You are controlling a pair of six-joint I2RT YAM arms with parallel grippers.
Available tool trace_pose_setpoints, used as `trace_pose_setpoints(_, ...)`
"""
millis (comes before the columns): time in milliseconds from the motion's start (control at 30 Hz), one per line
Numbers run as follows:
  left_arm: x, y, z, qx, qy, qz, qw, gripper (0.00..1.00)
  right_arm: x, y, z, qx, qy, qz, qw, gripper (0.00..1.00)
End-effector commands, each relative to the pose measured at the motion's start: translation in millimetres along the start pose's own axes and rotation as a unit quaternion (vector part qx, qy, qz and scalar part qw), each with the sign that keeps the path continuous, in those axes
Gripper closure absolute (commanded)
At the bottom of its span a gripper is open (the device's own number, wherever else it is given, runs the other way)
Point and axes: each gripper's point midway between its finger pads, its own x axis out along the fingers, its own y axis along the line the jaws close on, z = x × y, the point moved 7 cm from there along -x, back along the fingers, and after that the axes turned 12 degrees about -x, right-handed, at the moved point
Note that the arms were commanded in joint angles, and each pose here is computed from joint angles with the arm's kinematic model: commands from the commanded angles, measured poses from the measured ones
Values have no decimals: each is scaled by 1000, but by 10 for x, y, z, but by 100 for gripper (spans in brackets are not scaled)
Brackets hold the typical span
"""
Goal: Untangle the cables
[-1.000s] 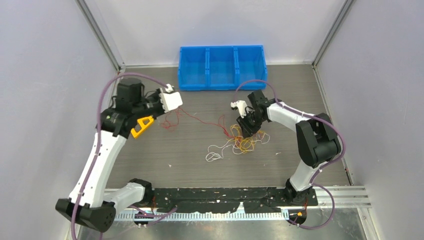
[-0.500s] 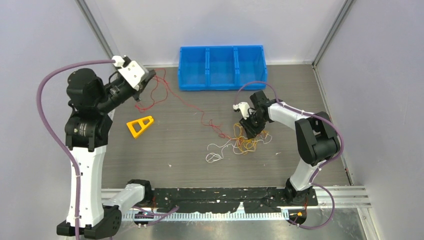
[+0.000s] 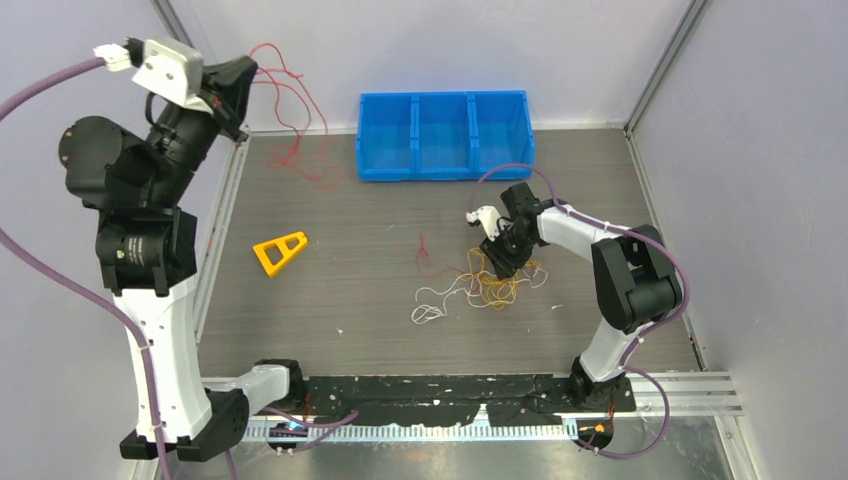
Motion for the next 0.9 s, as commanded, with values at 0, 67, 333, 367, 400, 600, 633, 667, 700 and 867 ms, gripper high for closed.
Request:
trace_pose_setpoints(0, -64, 17, 440, -40, -76, 48, 995, 100, -27, 30, -173, -3, 35, -5, 999, 57)
trace_pose_setpoints(67, -51, -65, 351, -57, -53, 11, 997, 100, -34, 35, -162, -2, 32, -3, 999, 57)
trace_pose_setpoints(333, -71, -141, -729, -136, 80, -27, 987, 100, -384, 178, 220, 2, -75, 51, 996, 46)
trace_pose_setpoints(367, -83, -135, -851, -136, 92, -26, 986, 100, -470, 202, 260, 2, -87, 52, 995, 41)
trace_pose_setpoints(400, -97, -142, -961, -139, 103, -29, 984, 100, -546, 209, 344, -3, -107, 58, 993, 39)
trace_pose_setpoints(600, -133, -297, -1352, -198, 153, -85, 964, 100, -1035, 270, 631, -26, -181, 49, 982, 21)
trace_pose_setpoints(633, -140, -318, -1382, -201, 158, -89, 962, 100, -1097, 281, 642, -26, -185, 46, 981, 18)
trace_pose_setpoints(667, -149, -339, -1396, -203, 162, -93, 961, 100, -1161, 272, 676, -29, -191, 40, 980, 16)
trace_pose_setpoints(700, -161, -356, -1401, -205, 166, -94, 960, 100, -1218, 288, 673, -29, -192, 36, 980, 11)
trace_pose_setpoints(867, -222, -389, -1360, -213, 170, -69, 960, 100, -1445, 291, 577, -23, -184, 12, 983, 5)
